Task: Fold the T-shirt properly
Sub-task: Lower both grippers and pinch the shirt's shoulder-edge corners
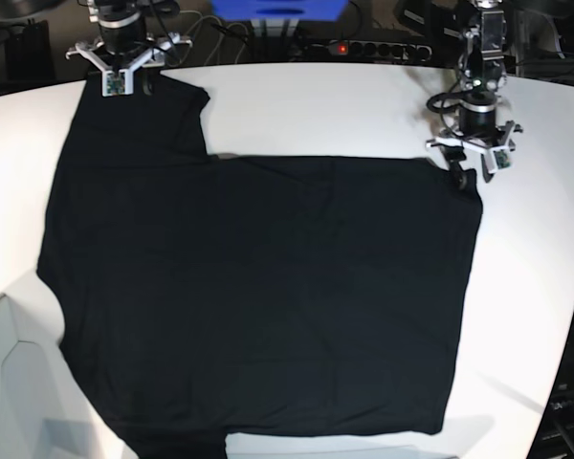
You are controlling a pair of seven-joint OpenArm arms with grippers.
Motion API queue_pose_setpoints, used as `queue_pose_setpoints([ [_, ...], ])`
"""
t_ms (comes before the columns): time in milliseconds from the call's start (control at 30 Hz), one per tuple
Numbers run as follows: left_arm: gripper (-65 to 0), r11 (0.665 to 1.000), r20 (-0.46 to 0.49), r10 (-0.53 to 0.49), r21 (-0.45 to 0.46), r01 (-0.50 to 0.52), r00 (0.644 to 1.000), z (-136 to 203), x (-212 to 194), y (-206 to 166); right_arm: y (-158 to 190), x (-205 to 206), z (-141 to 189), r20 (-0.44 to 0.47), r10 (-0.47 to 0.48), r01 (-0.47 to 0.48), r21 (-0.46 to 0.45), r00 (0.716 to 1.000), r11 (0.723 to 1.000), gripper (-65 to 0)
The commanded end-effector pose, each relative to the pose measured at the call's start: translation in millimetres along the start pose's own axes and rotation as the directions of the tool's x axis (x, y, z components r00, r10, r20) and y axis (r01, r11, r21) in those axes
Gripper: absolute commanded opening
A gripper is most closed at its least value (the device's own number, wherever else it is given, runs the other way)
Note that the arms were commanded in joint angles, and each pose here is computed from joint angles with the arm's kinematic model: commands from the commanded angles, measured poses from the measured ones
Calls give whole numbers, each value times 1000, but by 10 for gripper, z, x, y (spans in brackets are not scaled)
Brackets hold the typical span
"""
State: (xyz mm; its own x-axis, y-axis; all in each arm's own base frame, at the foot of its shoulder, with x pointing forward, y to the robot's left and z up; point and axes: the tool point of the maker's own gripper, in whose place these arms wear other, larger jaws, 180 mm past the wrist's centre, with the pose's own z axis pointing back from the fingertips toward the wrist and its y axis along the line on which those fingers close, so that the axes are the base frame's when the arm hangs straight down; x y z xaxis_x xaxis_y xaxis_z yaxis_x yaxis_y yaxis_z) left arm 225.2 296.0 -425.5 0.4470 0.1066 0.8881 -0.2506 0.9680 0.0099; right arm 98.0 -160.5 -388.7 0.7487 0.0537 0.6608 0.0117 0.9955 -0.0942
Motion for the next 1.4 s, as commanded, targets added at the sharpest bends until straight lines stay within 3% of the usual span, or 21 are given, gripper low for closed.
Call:
queue_pose_setpoints([
  [0, -388, 1000, -44, -23, 11, 23, 999, 42, -92, 70, -7, 54, 35, 24, 6, -6, 2, 1000, 1000, -373],
  [200, -636, 1000, -42, -18, 10, 19, 999, 51, -89, 56, -13, 85, 32, 35, 8, -8, 0, 999, 1000, -373],
  [233, -650, 1000, -42, -17, 11, 18, 999, 56, -90, 57, -13, 91, 30, 36, 7, -7, 0, 999, 1000, -374],
  [600, -650, 998, 34, -37, 45, 36, 999, 336, 228, 245, -486, 277, -32, 85, 16, -5, -132, 996, 991, -369],
  [867, -650, 998, 33, -43, 56, 41, 999, 376, 233, 298, -744, 427, -87, 124, 20, 5, -201, 992, 980, -314],
  [1367, -650, 997, -2, -49, 60, 49, 999, 458, 103, 334, -854, 31, -417, 18, -6, 10, -213, 1000, 977, -295],
])
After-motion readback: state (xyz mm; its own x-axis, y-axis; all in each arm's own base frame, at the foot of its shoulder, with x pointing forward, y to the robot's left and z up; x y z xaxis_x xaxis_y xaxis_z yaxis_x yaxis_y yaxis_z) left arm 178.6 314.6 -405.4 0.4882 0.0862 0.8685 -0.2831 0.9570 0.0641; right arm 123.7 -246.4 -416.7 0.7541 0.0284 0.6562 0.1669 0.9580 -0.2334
